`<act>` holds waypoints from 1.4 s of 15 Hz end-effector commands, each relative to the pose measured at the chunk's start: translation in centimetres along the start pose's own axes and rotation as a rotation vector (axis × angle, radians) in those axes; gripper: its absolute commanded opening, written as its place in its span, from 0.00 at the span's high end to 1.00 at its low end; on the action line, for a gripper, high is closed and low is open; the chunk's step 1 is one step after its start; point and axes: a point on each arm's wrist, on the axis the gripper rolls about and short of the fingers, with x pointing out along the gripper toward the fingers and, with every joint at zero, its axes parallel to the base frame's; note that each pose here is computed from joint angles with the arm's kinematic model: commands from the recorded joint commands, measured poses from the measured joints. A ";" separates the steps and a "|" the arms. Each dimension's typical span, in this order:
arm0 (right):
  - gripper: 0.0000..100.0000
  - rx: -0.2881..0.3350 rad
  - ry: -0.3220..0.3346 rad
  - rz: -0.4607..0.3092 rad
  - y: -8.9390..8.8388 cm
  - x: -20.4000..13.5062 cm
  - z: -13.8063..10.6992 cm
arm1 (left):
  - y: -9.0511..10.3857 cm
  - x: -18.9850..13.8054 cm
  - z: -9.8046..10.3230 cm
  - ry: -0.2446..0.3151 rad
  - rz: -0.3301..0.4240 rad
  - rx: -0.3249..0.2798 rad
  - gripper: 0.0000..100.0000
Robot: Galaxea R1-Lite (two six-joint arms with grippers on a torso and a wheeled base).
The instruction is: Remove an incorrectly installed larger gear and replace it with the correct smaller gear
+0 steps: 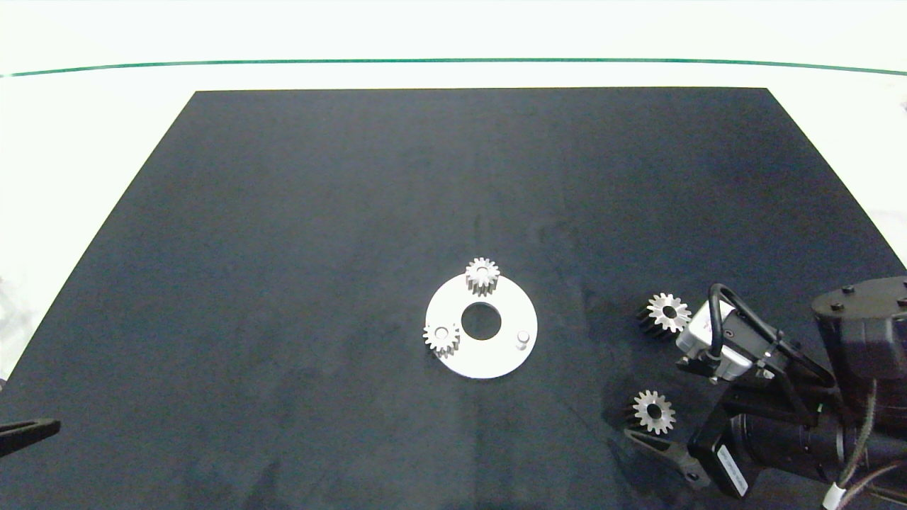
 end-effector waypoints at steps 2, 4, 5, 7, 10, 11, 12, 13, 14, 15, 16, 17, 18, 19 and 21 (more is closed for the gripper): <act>0.00 -0.005 0.044 -0.021 0.1 0.8 -0.5 | 0.0 0.1 -0.1 0.006 0.003 0.000 0.00; 0.00 -0.005 0.056 -0.028 0.1 1.0 -0.6 | 0.0 0.0 -0.1 0.006 0.003 0.000 0.00; 0.00 -0.007 0.073 -0.023 0.2 1.3 -0.8 | 0.0 0.0 -0.1 0.005 0.003 0.000 0.00; 0.00 -0.007 0.082 -0.021 0.3 1.5 -0.9 | 0.0 -0.1 -0.1 -0.001 0.004 -0.002 0.00; 0.00 -0.004 0.078 -0.023 0.3 2.2 -0.9 | 0.0 -0.1 -0.2 0.000 0.004 -0.002 0.00; 0.01 -0.004 0.075 -0.024 0.3 2.2 -0.9 | 0.0 -0.1 -0.2 -0.001 0.004 -0.002 0.00; 0.03 -0.003 0.080 -0.023 0.3 2.3 -1.0 | 0.0 -0.1 -0.2 -0.001 0.002 -0.002 0.00; 0.04 -0.003 0.081 -0.022 0.3 2.4 -1.0 | 0.0 -0.1 -0.2 -0.001 0.004 -0.002 0.00; 0.07 -0.004 0.084 -0.021 0.3 2.5 -1.0 | 0.0 -0.1 -0.2 0.000 0.004 -0.002 0.00; 0.09 -0.004 0.085 -0.021 0.3 2.5 -1.0 | 0.0 -0.1 -0.2 0.002 0.004 -0.002 0.00; 0.10 -0.004 0.085 -0.021 0.3 2.5 -1.0 | 0.0 0.0 -0.4 0.008 0.003 -0.001 0.00; 0.13 -0.004 0.088 -0.020 0.3 2.6 -1.0 | 0.0 0.0 -0.5 0.011 0.003 -0.001 0.00; 0.15 -0.003 0.089 -0.021 0.3 2.6 -1.1 | -0.1 0.1 -0.6 0.014 0.002 -0.001 0.00; 0.18 -0.003 0.090 -0.021 0.3 2.6 -1.1 | -0.1 0.1 -0.6 0.016 0.002 0.000 0.00; 0.21 -0.004 0.095 -0.020 0.4 2.8 -1.1 | -0.1 0.1 -0.7 0.016 0.002 0.000 0.00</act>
